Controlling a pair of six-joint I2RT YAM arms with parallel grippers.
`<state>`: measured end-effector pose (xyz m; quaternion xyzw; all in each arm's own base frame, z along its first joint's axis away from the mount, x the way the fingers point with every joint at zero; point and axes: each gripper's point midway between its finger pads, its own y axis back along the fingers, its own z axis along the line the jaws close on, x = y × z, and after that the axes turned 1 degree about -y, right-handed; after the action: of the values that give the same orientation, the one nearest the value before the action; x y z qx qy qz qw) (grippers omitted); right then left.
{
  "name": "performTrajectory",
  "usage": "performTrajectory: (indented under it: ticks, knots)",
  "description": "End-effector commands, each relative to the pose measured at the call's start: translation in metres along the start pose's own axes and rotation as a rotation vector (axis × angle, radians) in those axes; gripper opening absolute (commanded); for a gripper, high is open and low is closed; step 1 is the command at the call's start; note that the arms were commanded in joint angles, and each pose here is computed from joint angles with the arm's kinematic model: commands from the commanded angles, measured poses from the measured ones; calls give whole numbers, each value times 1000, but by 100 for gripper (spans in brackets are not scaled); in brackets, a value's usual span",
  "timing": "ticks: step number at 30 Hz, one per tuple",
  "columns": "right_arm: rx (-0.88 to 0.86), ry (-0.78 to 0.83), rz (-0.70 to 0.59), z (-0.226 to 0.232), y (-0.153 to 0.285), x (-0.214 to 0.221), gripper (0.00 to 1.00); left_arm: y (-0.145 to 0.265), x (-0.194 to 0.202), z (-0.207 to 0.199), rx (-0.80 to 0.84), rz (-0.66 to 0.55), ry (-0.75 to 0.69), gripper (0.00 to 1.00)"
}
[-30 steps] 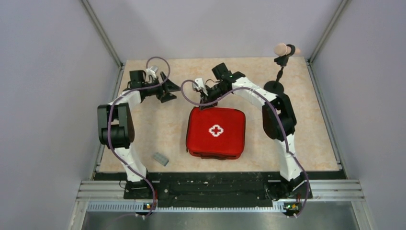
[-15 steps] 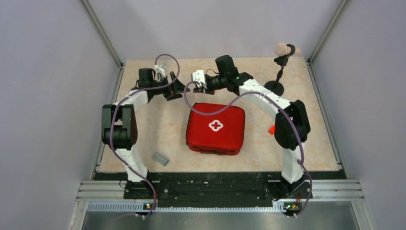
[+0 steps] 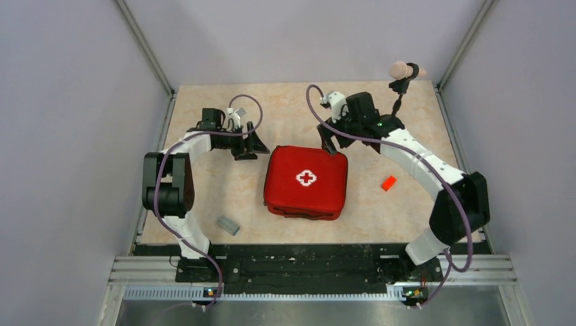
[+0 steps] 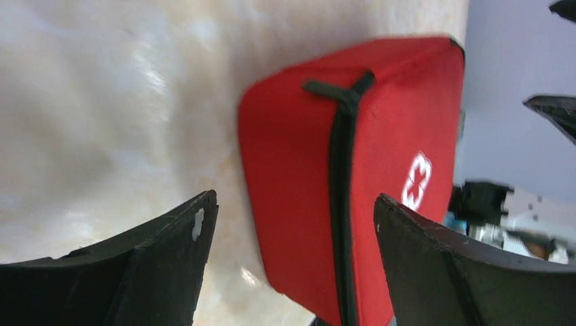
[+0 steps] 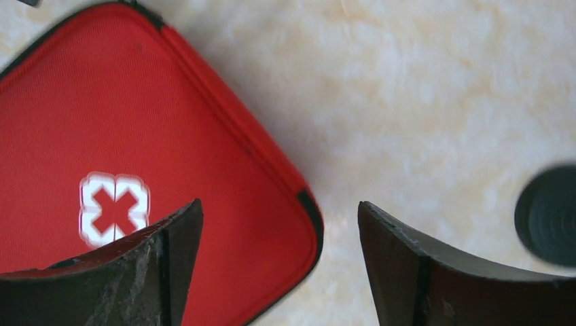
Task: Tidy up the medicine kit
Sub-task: Adjust the medicine box at the center of the board.
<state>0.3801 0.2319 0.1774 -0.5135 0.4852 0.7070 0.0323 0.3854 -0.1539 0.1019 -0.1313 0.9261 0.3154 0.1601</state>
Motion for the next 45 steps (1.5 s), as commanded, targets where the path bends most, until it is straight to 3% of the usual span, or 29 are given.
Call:
performTrajectory:
  ticks: [1, 3, 5, 8, 11, 13, 15, 18, 21, 24, 25, 26, 27, 28, 32, 33, 35, 38, 45]
  knots:
    - [115, -143, 188, 3, 36, 65, 82, 10, 38, -46, 190, 93, -185, 87]
    - [62, -213, 292, 11, 27, 92, 80, 8, 55, -50, 234, 141, -237, 82]
    - [8, -275, 332, 14, 15, 103, 70, 6, 74, -54, 278, 203, -297, 74]
    - [-6, -271, 282, 0, -9, 88, 52, 6, 96, -60, 328, 260, -347, 57]
    - [-30, -225, 273, -16, -51, 69, 30, 8, 107, -64, 351, 260, -376, 47]
    - [-32, -182, 222, -32, -87, 40, 26, 9, 109, -71, 376, 258, -407, 45]
    - [-8, -146, 146, -55, -124, 2, 27, 7, 111, -81, 408, 267, -476, 46]
    - [-7, -127, 27, -81, -168, -57, 29, 2, 111, -91, 400, 320, -541, 54]
    - [-24, -92, -99, -89, -162, -107, 39, 20, 104, -91, 341, 360, -605, 63]
    - [-112, -114, -165, -78, -133, -120, 47, 61, 97, -88, 275, 361, -705, 70]
    - [-182, -151, -163, -66, -127, -107, 49, 74, 90, -86, 238, 330, -738, 73]
    - [-218, -160, -219, -62, -110, -114, 51, 84, 75, -81, 176, 274, -780, 79]
    - [-270, -153, -238, -52, -97, -113, 53, 91, 57, -75, 87, 194, -822, 93]
    - [-302, -119, -277, -44, -83, -117, 54, 95, 35, -70, 0, 90, -881, 98]
    - [-359, -41, -317, -22, -46, -116, 58, 91, -40, -73, -203, -378, -1090, 99]
    - [-363, -38, -317, -20, -39, -115, 59, 80, -44, -77, -185, -401, -1109, 99]
    - [-377, -14, -311, -14, -27, -112, 60, 58, -42, -75, -93, -329, -1065, 96]
    - [-394, 67, -298, -6, -11, -105, 60, 36, -8, -64, 135, -93, -1048, 75]
    - [-389, 108, -215, -2, 7, -85, 60, 25, 21, -48, 549, 217, -1070, 62]
